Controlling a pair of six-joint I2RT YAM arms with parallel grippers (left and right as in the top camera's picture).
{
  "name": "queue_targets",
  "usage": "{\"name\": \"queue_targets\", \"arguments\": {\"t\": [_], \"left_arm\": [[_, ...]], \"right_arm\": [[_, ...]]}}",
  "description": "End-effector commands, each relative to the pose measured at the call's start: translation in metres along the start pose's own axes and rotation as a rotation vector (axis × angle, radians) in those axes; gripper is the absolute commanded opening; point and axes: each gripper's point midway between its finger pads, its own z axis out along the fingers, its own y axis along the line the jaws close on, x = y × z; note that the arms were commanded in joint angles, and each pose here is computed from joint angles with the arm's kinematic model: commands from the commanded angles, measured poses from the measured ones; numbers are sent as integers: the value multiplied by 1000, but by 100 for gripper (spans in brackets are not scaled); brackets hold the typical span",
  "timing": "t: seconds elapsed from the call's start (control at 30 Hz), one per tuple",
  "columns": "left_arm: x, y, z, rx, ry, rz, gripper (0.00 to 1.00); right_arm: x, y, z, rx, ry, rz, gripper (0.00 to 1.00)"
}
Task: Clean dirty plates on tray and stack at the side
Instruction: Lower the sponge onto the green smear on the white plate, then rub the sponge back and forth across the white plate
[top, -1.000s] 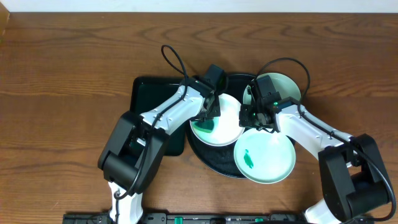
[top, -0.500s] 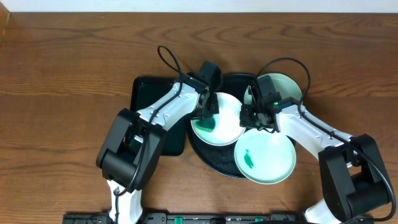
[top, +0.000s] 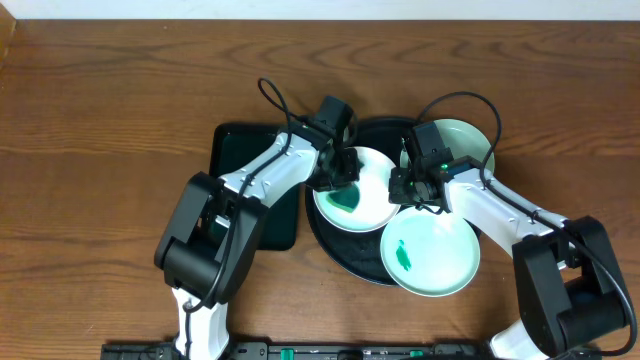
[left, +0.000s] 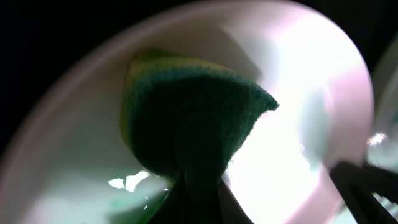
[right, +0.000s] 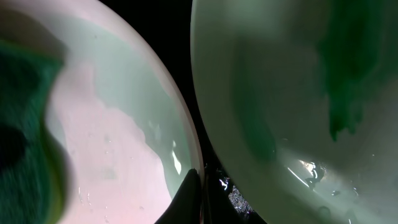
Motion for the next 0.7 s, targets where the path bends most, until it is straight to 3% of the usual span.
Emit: {"name": "queue_targets", "arguments": {"t": [0.0, 0.27, 0.67], "left_arm": [[31, -33, -10, 119, 83, 55, 7], [13, -49, -67, 115, -102, 109, 7], [3, 23, -59, -250, -221, 35, 7]], "right_arm": [[9, 18, 2, -83, 36, -21, 1], [9, 18, 2, -83, 36, -21, 1], [9, 18, 2, -83, 37, -21, 1]]}}
